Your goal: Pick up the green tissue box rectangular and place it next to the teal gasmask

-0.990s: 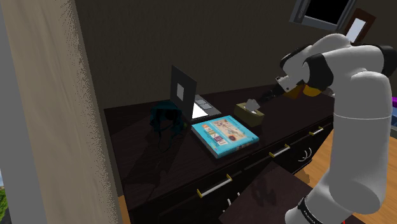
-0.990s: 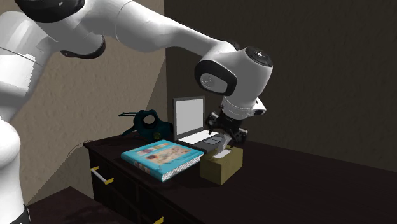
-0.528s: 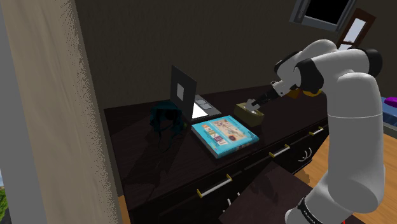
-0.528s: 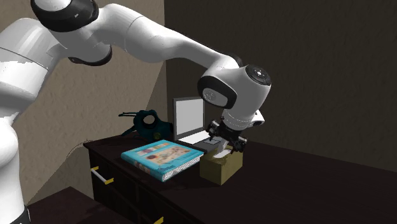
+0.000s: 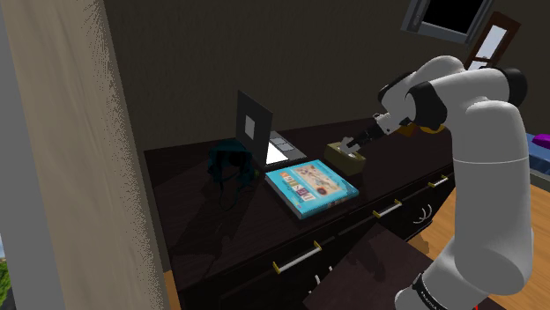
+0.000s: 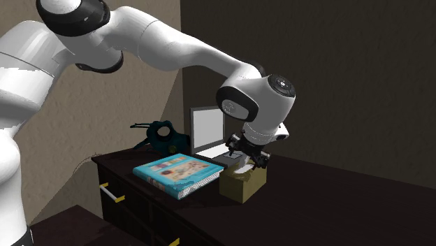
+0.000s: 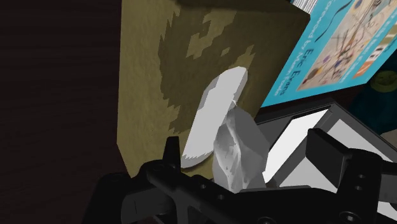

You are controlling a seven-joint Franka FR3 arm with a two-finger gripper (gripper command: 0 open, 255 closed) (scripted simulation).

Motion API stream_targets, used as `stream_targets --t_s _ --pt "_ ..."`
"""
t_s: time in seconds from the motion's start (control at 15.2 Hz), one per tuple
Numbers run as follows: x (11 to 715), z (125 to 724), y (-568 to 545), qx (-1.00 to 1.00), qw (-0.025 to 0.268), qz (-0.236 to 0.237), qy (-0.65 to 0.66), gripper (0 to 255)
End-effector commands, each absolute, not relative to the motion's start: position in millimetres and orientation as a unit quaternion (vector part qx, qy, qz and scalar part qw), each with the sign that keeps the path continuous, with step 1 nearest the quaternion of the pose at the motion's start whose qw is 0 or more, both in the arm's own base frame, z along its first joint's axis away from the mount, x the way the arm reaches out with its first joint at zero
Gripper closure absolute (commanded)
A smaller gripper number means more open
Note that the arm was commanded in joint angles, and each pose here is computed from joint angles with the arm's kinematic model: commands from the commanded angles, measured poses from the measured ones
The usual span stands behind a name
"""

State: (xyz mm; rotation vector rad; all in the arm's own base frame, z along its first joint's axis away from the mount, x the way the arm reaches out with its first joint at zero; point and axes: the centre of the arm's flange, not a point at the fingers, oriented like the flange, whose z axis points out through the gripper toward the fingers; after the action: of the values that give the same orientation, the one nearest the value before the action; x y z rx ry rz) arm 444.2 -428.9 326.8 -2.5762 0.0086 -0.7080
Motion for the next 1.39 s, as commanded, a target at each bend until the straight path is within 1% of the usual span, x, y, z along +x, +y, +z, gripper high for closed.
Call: stream_targets --t_s 0.0,0.59,1.32 --pt "444.2 326.8 -428.9 -0.938 0.233 -0.258 0.003 255" --pt "444.2 326.7 -428.9 -0.938 0.233 -0.258 0.003 255" --pt "444.2 384.8 -428.9 -0.938 0.233 -0.258 0.003 255"
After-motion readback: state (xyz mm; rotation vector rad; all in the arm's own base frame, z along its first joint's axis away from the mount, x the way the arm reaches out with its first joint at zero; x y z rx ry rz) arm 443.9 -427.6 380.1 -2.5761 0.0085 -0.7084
